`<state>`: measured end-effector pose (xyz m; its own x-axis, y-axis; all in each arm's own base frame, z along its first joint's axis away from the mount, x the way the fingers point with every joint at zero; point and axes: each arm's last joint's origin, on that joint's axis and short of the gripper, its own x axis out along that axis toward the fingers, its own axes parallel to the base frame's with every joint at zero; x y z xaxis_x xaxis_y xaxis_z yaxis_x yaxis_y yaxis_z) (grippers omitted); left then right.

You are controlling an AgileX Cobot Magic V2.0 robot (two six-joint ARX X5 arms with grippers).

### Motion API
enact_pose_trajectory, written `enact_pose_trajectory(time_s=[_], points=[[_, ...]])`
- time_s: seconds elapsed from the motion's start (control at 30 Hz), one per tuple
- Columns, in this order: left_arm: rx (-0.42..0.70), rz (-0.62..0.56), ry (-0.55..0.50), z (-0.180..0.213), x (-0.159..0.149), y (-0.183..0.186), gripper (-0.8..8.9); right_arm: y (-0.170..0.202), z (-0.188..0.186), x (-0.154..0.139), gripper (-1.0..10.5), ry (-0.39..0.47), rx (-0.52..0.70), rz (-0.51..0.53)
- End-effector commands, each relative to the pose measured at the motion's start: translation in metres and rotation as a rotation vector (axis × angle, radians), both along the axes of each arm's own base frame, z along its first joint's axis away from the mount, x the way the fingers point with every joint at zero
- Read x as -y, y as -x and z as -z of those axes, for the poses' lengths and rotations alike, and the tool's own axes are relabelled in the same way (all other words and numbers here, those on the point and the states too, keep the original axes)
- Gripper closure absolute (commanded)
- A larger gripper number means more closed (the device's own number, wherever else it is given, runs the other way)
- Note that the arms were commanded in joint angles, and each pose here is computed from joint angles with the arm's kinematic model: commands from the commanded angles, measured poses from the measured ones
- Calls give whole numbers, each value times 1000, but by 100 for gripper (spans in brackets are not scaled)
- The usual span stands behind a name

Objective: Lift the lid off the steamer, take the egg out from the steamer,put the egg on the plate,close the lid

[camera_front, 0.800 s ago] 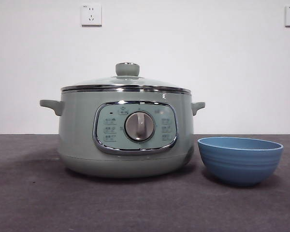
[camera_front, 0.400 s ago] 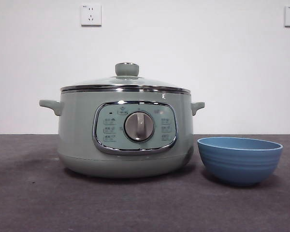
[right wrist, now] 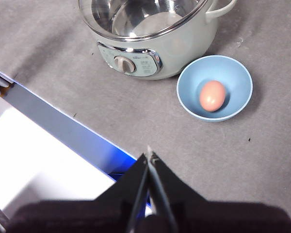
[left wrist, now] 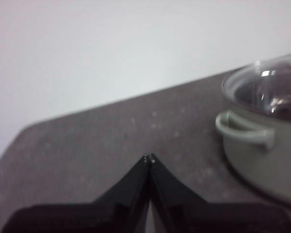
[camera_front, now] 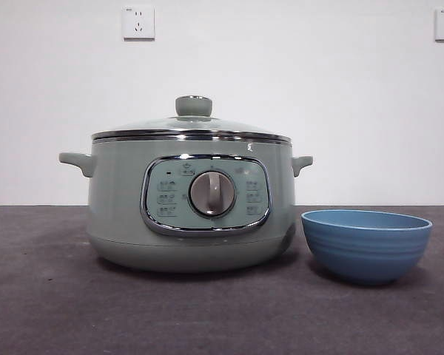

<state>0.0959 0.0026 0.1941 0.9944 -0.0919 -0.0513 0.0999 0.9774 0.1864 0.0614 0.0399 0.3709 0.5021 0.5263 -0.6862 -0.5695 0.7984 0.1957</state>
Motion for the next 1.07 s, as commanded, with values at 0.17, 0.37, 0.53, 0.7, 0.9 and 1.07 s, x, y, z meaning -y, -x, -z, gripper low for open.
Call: enact_pose_trajectory(time_s=[0.17, 0.37, 0.53, 0.7, 0.9, 1.07], points=[[-70, -98, 132, 41, -4, -1, 817, 0, -1, 0, 946, -6, 0, 6], [-140, -124, 153, 48, -4, 0, 817, 0, 0, 0, 946, -6, 0, 6], [-132, -124, 196, 47, -4, 0, 817, 0, -1, 0, 946, -6, 0, 6], [-131, -128, 196, 47, -4, 0, 817, 0, -1, 0, 946, -6, 0, 6], [-131, -128, 196, 47, -4, 0, 817, 0, -1, 0, 946, -6, 0, 6], [-131, -128, 196, 47, -4, 0, 817, 0, -1, 0, 946, -6, 0, 6]])
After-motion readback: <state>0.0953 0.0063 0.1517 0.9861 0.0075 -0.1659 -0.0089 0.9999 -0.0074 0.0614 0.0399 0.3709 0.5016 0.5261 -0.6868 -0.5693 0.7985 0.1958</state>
